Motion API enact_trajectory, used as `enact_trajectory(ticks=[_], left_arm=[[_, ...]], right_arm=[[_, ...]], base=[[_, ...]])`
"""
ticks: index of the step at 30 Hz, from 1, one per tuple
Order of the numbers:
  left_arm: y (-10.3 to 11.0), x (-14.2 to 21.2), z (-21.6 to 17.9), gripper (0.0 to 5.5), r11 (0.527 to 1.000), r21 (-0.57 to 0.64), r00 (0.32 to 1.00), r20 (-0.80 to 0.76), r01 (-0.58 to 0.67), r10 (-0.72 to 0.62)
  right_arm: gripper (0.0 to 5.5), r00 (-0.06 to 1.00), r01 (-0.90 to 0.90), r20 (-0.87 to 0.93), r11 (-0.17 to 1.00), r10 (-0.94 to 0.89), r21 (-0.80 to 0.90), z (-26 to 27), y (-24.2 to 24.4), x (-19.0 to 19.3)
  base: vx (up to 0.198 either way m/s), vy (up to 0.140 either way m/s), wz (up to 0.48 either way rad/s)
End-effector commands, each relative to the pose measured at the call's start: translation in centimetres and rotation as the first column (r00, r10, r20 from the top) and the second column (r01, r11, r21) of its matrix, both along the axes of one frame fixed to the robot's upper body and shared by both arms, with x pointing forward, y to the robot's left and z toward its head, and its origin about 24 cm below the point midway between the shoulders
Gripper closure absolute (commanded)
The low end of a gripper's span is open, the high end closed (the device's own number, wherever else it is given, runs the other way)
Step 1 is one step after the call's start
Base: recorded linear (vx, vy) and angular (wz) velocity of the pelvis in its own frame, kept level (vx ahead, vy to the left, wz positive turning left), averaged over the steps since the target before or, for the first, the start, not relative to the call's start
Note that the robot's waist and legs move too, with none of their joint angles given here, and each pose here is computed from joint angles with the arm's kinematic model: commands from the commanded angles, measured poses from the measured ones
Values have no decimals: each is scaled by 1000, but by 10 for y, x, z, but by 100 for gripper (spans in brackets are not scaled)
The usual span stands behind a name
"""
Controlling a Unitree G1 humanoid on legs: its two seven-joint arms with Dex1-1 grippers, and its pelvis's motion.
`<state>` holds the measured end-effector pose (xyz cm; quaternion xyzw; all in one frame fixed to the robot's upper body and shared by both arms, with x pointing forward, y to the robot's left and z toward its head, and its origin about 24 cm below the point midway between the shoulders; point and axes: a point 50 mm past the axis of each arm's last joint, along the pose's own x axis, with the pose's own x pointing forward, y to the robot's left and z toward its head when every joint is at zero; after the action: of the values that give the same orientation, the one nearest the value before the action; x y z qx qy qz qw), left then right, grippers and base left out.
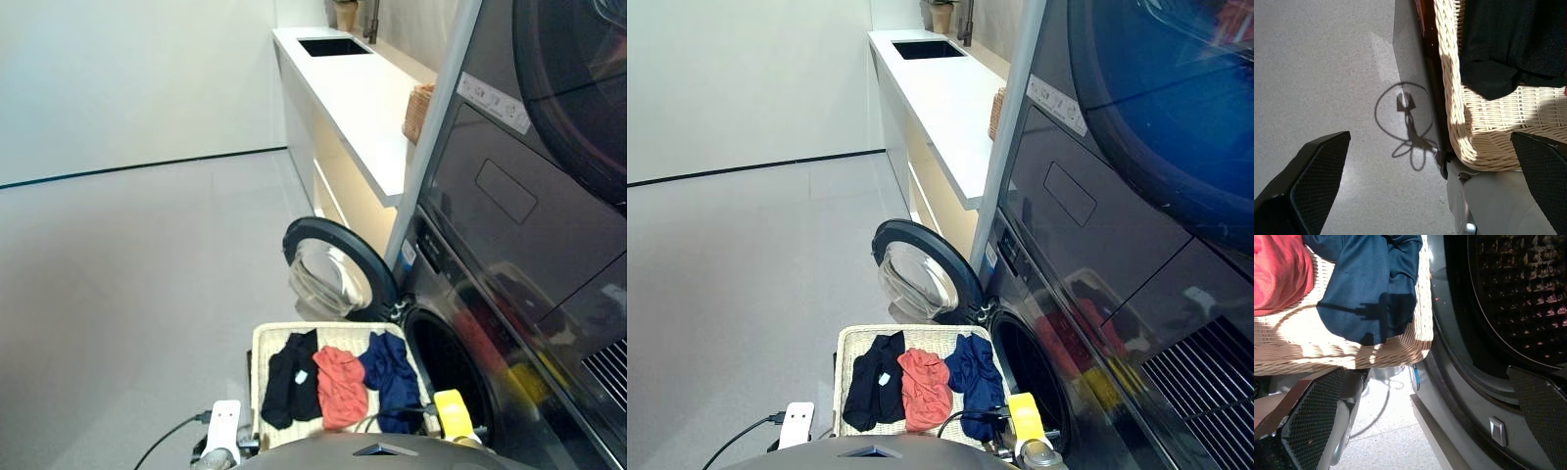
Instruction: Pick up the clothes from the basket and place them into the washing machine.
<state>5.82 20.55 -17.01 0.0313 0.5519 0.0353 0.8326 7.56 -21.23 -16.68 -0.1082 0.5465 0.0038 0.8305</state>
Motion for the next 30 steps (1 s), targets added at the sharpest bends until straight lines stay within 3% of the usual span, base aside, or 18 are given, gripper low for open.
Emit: enact_trajectory(ticks=[1,5,10,13,15,16,19,20,23,25,30], left_arm=[[-20,23,1,0,993,-35,992,47,115,-114],[-26,38,5,0,962,1,958,95,272,-271],[-30,66,15,0,882,85,862,189,463,-471],[-28,84,24,0,808,156,776,227,568,-589],[-28,89,26,0,792,174,757,233,586,-611],[-26,105,35,0,732,236,684,260,639,-681],[-28,138,54,0,666,326,586,317,671,-746],[-28,138,54,0,666,326,586,317,671,-746],[-34,172,75,0,568,426,464,330,704,-822],[-39,189,88,0,472,499,361,307,727,-881],[-37,224,113,0,485,582,359,326,652,-874]], right_arm=[[0,999,-39,20,999,38,28,0,11,13],[0,997,-59,50,998,57,37,2,15,22],[0,989,-107,111,993,101,54,6,22,38],[0,978,-150,152,987,140,57,11,25,51],[0,975,-160,162,986,149,56,12,26,54],[0,964,-182,203,982,169,50,17,26,67],[0,935,-217,294,976,196,38,30,27,97],[0,935,-217,295,976,196,38,30,28,97],[0,880,-258,415,966,230,14,52,31,135],[0,845,-273,482,962,232,16,65,36,153],[0,742,-326,624,945,247,13,99,51,189]], base=[[0,0,0],[0,0,0],[0,0,0],[0,0,0],[-38,14,1],[-129,33,-6],[-221,31,-76],[-252,25,-52],[-212,34,40],[-104,19,-73],[-83,4,-20]])
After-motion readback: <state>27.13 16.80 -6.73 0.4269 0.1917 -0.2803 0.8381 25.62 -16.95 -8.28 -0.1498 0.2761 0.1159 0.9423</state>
